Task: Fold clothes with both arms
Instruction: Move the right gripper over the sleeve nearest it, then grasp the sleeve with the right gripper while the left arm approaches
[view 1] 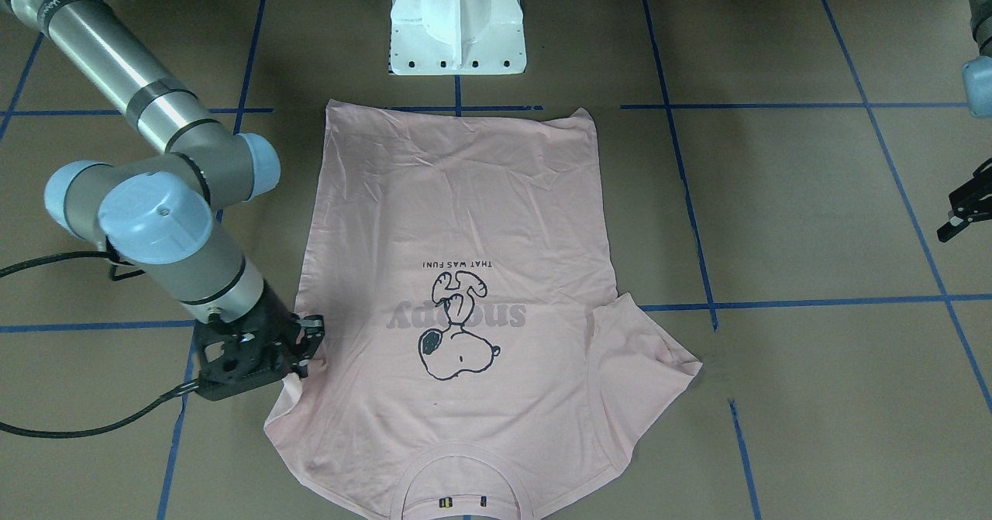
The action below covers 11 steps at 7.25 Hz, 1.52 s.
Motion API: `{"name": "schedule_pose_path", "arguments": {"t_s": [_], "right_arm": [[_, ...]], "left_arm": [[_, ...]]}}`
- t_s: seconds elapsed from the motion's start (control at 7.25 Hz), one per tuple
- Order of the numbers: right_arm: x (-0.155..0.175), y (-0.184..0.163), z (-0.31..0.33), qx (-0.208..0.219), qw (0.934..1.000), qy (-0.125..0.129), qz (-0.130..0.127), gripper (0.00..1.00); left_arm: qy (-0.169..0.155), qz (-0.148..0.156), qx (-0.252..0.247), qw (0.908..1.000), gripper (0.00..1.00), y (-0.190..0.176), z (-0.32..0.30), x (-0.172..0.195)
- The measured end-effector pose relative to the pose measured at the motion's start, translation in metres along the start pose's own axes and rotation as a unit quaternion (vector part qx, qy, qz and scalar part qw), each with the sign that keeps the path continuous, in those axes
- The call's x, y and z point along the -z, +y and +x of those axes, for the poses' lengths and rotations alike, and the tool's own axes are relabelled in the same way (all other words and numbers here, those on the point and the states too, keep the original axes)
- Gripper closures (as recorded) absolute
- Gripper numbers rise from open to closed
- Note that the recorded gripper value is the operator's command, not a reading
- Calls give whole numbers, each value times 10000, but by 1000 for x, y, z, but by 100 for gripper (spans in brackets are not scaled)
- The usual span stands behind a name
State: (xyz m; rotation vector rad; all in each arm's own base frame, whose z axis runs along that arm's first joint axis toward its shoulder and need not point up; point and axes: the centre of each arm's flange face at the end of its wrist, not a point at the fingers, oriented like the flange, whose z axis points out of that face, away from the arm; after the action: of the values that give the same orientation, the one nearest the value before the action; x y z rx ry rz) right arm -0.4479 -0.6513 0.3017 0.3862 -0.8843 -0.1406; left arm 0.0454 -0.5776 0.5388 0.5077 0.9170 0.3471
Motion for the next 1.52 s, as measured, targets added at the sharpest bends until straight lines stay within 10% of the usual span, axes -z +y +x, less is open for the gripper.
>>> {"name": "schedule_pose_path", "arguments": {"t_s": [0.28,0.41,0.97,1.52], "right_arm": [[-20,-4,-53,188,9996,156,112,100],[-28,-7,-64,215,9994,222,126,1],[-32,-9,-76,-107,9996,192,172,0],[52,10,-43,-1231,9901,111,-668,0]], "left_arm": [[1,-2,4,10000,0,0,0,0],[8,-1,7,10000,0,1,0,0],[37,-35,59,10000,0,-4,9,-7],[39,65,1937,9810,0,-105,167,-100]]}}
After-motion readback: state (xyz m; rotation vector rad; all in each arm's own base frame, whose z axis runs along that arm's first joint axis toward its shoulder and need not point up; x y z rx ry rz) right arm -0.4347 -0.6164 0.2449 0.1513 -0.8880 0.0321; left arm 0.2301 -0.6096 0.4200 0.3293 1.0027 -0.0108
